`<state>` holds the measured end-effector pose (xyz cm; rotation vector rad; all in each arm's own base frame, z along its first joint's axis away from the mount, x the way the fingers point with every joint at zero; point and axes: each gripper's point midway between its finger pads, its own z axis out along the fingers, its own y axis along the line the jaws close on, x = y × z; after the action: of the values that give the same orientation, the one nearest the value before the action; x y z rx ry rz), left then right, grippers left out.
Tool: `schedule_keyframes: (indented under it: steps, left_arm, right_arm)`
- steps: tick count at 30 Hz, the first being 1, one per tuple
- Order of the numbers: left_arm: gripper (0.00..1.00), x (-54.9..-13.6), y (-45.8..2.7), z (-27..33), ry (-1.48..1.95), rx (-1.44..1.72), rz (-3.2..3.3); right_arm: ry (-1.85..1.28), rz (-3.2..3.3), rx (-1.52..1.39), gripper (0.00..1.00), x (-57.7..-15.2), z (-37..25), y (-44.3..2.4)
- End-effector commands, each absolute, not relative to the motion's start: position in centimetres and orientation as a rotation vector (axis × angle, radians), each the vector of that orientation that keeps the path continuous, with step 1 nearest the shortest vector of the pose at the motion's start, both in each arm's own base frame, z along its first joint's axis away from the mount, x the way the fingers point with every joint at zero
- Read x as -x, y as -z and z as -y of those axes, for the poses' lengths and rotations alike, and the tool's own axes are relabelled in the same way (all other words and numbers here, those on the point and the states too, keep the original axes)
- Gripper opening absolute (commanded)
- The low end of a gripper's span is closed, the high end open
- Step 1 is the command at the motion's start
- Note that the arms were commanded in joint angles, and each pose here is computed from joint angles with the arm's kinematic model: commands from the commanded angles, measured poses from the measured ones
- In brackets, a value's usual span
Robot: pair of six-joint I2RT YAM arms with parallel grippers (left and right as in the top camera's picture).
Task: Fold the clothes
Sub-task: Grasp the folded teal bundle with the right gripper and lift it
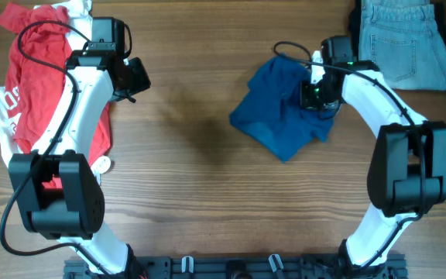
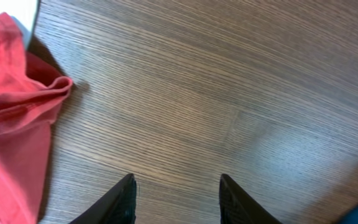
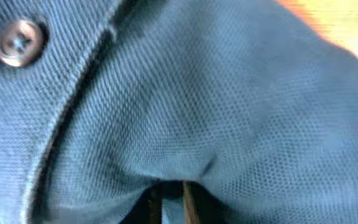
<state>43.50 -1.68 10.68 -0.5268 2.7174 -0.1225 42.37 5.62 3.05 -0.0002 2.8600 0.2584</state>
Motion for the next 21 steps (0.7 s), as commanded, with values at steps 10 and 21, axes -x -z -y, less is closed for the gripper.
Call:
schedule_keyframes:
  steps: [10,21]
  left_arm:
    - [0.45,-44.0,-10.7,0.9,0.072,0.525,-2.694]
    - [0.45,-44.3,-10.8,0.6,0.073,0.531,-2.683]
  right_arm:
    - [-0.399,-2.734,0.146,0.5,-45.4,-7.8,-11.6]
    - [-0.257,-2.949,0.634,0.84,-36.4,-13.0,-9.3]
